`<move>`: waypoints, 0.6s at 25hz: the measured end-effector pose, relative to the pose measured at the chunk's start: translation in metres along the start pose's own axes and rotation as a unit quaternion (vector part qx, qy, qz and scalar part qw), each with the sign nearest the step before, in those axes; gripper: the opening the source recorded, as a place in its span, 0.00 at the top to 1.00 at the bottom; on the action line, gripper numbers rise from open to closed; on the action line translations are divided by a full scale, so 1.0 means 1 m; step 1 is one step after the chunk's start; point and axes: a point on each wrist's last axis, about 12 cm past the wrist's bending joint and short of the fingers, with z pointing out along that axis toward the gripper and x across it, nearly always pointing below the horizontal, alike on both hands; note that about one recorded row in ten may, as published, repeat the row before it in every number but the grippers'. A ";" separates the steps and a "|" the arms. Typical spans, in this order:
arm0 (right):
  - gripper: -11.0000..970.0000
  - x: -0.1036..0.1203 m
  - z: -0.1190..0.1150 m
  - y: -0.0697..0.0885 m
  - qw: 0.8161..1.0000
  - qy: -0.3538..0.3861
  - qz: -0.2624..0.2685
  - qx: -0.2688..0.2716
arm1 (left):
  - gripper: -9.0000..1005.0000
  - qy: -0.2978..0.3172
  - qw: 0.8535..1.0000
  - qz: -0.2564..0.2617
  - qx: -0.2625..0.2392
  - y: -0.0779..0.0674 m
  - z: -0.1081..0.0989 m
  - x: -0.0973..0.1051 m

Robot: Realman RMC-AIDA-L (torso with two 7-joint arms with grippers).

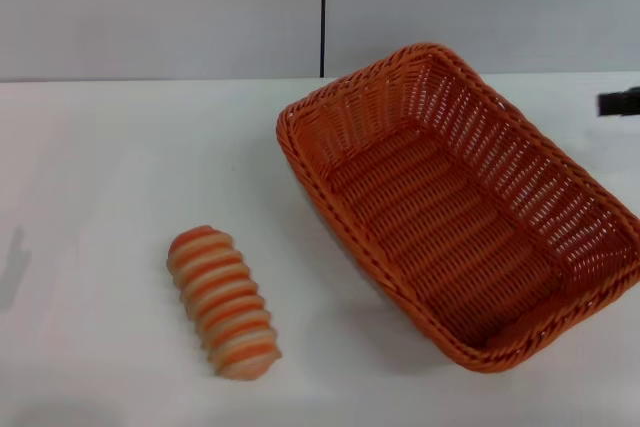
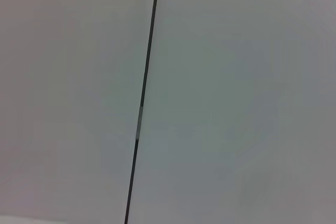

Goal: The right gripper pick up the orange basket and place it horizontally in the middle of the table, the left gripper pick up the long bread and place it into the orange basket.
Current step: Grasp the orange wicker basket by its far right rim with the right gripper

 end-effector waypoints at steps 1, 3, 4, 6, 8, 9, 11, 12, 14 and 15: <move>0.35 -0.004 0.004 0.000 1.000 0.012 0.001 -0.006 | 0.21 0.004 1.000 -0.002 -0.001 0.000 0.000 0.001; 0.35 -0.012 0.013 0.003 0.999 0.033 -0.002 -0.020 | 0.21 0.010 1.000 -0.003 -0.004 0.000 -0.001 0.003; 0.35 -0.016 0.018 0.004 0.999 0.040 -0.005 -0.027 | 0.21 0.013 1.000 -0.004 -0.005 -0.001 -0.001 0.004; 0.35 -0.022 0.025 0.007 0.998 0.053 -0.010 -0.038 | 0.21 0.019 1.000 -0.007 -0.007 -0.001 -0.001 0.005; 0.35 -0.027 0.034 0.010 0.997 0.066 -0.015 -0.048 | 0.21 0.022 1.000 -0.007 -0.009 -0.001 -0.001 0.006; 0.35 -0.029 0.042 0.011 0.996 0.076 -0.016 -0.053 | 0.21 0.023 1.000 -0.007 -0.009 -0.001 -0.001 0.006; 0.35 -0.029 0.047 0.012 0.995 0.080 -0.015 -0.052 | 0.21 0.024 1.000 -0.007 -0.010 -0.001 -0.001 0.007; 0.35 -0.029 0.051 0.012 0.995 0.084 -0.015 -0.051 | 0.21 0.024 1.000 -0.008 -0.010 -0.001 -0.001 0.007; 0.35 -0.026 0.067 0.012 0.994 0.097 -0.015 -0.041 | 0.21 0.024 1.000 -0.008 -0.010 -0.001 -0.001 0.007; 0.35 -0.026 0.067 0.012 0.994 0.097 -0.015 -0.041 | 0.21 0.024 1.000 -0.008 -0.010 -0.001 -0.001 0.007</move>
